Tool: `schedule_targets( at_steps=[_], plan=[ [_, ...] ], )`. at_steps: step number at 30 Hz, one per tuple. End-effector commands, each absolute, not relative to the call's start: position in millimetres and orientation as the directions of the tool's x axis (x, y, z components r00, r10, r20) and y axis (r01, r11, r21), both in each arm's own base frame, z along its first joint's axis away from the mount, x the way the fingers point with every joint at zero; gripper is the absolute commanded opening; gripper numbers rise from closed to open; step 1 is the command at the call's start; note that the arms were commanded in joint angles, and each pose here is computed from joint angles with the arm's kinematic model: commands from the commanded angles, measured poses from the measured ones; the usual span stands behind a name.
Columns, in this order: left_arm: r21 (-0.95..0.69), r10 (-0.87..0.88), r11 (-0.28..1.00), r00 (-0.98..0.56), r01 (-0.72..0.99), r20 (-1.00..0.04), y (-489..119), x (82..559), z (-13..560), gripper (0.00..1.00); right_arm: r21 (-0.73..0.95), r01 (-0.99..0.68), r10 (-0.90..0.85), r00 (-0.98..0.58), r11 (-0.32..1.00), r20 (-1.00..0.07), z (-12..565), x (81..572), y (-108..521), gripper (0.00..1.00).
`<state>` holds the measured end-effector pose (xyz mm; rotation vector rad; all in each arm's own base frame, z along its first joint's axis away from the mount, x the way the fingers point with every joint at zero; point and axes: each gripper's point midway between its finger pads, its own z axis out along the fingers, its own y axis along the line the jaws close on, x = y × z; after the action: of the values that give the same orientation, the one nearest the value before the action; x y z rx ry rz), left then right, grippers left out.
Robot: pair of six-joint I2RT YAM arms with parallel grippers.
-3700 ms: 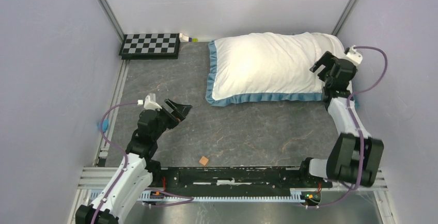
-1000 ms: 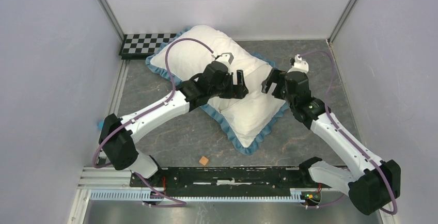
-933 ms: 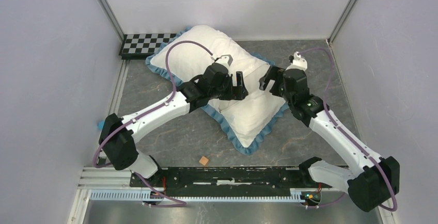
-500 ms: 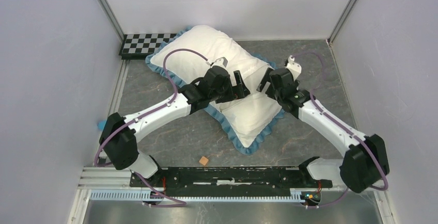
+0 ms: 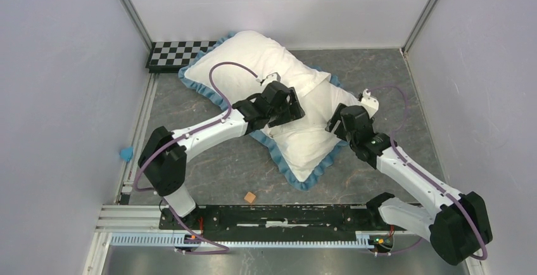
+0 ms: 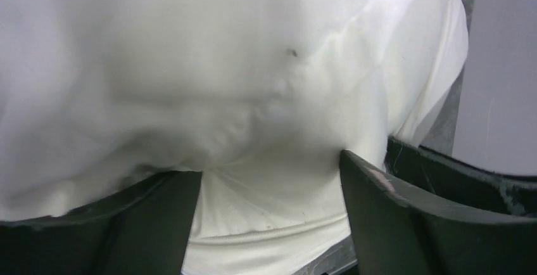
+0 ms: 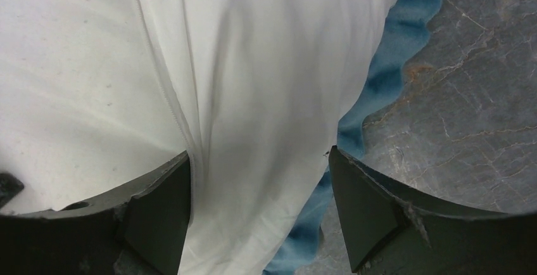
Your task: Remove the pillowcase from the pillow
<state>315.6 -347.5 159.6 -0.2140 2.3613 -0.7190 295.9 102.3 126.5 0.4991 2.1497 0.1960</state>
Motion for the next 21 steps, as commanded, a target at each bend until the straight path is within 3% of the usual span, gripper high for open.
schedule_targets(
  at_steps=[1,2,6,7,21],
  plan=[
    [-0.499,-0.386,0.863,-0.744,-0.081,-0.545,-333,331,145,0.78,0.243,0.263,0.355,-0.586,0.934,-0.729,98,275,92,0.77],
    [-0.494,-0.396,0.864,-0.733,-0.094,-0.553,-330,332,142,0.70,0.235,0.258,0.346,-0.592,0.937,-0.728,94,272,91,0.73],
    [-0.532,-0.427,0.843,-0.695,-0.076,-0.578,-325,343,147,0.13,0.229,0.251,0.337,-0.607,0.941,-0.720,80,261,87,0.60],
    [-0.541,-0.430,0.838,-0.695,-0.070,-0.576,-324,347,150,0.03,0.229,0.248,0.335,-0.609,0.941,-0.719,78,258,86,0.59],
    [-0.590,-0.482,0.807,-0.607,-0.026,-0.632,-281,383,238,0.02,0.215,0.203,0.295,-0.619,0.955,-0.728,39,230,71,0.50]
  ],
)
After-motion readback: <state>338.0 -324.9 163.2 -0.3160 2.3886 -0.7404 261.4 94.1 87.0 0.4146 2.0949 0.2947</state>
